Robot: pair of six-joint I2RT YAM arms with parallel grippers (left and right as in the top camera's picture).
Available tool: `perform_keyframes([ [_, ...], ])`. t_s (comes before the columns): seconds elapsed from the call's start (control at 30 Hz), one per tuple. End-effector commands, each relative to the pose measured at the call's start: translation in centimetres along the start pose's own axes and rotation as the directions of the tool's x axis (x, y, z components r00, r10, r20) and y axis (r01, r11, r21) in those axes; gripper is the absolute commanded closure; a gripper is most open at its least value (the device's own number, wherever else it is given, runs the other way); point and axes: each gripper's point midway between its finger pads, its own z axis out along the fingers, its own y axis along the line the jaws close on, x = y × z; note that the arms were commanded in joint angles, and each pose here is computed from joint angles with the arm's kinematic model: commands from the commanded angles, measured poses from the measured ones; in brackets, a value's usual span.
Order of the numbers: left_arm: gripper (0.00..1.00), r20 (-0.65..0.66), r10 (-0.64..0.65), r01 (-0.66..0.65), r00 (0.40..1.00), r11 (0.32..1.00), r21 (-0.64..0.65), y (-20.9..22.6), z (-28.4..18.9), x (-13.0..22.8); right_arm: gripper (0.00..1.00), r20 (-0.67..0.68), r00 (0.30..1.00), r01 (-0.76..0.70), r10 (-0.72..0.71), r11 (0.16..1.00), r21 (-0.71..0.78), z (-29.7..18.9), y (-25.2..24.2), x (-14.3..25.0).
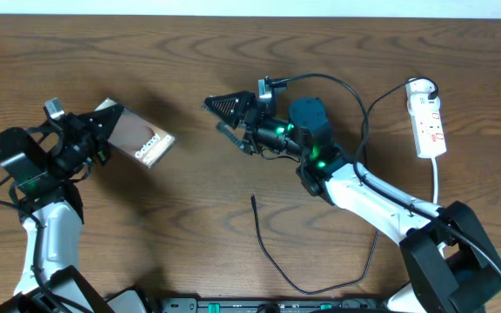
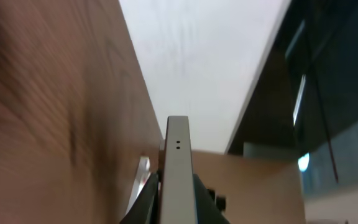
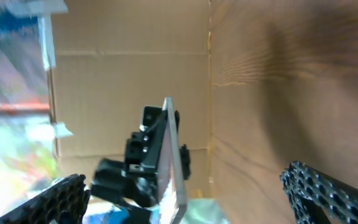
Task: Plug charger to phone and switch on socket
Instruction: 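Open the right gripper and pull the left gripper with phone leftward, then move the right gripper down over the black charging cable plug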
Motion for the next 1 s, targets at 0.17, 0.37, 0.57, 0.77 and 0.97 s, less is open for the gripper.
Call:
perform_keyframes([
  [0.17, 0.93, -0.141, 0.128, -0.12, 0.982, 0.991, 0.065, -1.1, -0.6, 2.5, 0.01, -0.104, 0.96, 0.266, -0.261, 0.964, 0.032, -0.2, 2.6, -1.4],
  [0.37, 0.93, -0.154, 0.151, -0.141, 0.976, 0.987, 0.075, -1.1, -0.6, 2.8, 0.01, -0.165, 0.917, 0.398, -0.363, 0.848, 0.35, -1.8, 2.7, -3.2],
  [0.57, 0.93, -0.163, 0.153, -0.141, 0.975, 0.987, 0.079, -1.2, -0.7, 3.0, 0.01, -0.162, 0.897, 0.413, -0.411, 0.649, 0.639, -6.4, 2.6, -5.3],
  [0.77, 0.92, -0.188, 0.205, -0.188, 0.961, 0.977, 0.101, -1.3, -0.8, 3.5, 0.01, -0.278, 0.904, 0.408, -0.324, 0.464, 0.787, -11.2, -0.3, -3.4],
  [0.97, 0.92, -0.189, 0.237, -0.219, 0.953, 0.97, 0.109, -1.3, -0.8, 3.6, 0.01, -0.384, 0.904, 0.424, -0.187, 0.269, 0.865, -14.3, -4.8, 0.3],
])
